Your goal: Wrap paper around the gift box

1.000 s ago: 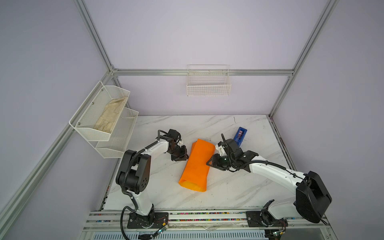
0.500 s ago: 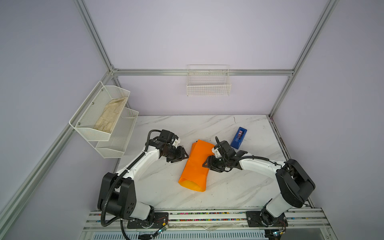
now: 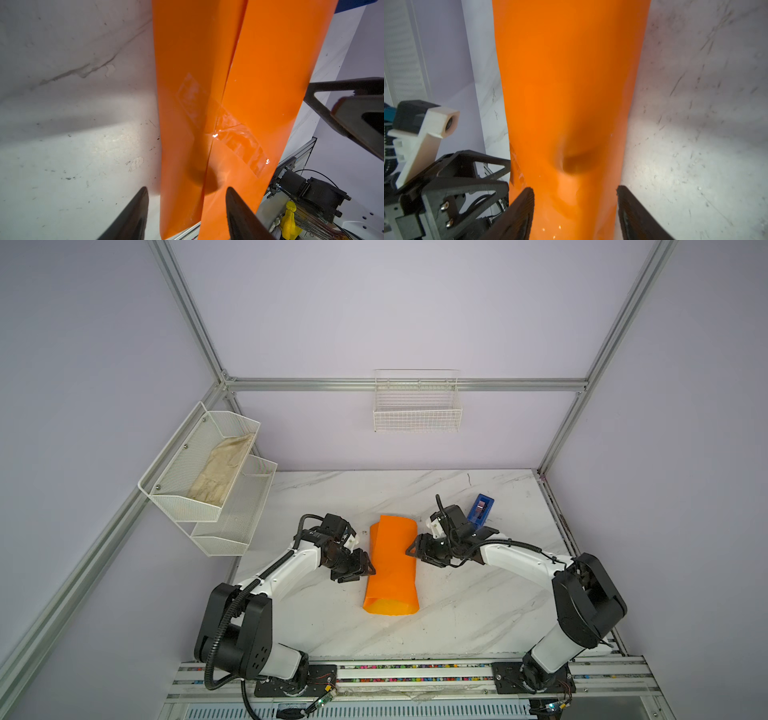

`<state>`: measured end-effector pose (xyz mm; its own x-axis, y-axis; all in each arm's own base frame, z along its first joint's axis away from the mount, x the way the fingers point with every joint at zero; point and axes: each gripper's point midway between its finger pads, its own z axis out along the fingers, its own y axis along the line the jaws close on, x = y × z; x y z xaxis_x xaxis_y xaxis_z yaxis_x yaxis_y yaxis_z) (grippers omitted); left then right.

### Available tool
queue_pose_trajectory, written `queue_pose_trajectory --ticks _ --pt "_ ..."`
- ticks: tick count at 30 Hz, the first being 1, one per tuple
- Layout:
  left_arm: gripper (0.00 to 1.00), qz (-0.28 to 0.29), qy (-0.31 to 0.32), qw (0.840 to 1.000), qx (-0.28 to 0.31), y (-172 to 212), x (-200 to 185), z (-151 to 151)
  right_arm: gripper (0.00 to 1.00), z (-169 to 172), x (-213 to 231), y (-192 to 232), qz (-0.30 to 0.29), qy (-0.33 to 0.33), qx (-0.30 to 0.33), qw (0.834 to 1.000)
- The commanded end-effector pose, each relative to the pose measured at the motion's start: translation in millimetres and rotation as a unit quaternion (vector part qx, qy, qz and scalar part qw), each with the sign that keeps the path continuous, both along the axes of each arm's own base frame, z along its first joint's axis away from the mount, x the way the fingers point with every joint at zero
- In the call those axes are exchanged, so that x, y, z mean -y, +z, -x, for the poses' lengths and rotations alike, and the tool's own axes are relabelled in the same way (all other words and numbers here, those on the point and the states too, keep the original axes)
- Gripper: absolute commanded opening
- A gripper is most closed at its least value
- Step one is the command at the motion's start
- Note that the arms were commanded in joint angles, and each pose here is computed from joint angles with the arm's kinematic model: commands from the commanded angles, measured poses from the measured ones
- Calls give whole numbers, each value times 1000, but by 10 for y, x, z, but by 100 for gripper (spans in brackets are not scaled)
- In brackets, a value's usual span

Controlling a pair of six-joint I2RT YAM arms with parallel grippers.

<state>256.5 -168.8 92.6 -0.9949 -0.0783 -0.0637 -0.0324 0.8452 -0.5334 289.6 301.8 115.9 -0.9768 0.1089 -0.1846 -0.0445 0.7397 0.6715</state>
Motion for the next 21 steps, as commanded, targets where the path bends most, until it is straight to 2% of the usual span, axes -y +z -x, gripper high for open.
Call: queue_pose_trajectory --ticks 1,6,8,13,21 --pt "59 1 -13 1000 -2 -65 61 133 69 318 -26 107 4 22 -4 1000" --pt "59 -30 -11 999 -21 -252 -6 275 72 675 -92 -92 39 25 -22 999" --pt "58 -35 -11 999 -5 -206 -19 290 72 735 -52 -191 62 15 -23 998" --pt "56 -48 -6 999 2 -251 -47 292 72 719 33 -312 98 -17 -8 995" --pt "52 -50 8 999 10 -373 -50 235 70 599 52 -454 96 -55 11 994"
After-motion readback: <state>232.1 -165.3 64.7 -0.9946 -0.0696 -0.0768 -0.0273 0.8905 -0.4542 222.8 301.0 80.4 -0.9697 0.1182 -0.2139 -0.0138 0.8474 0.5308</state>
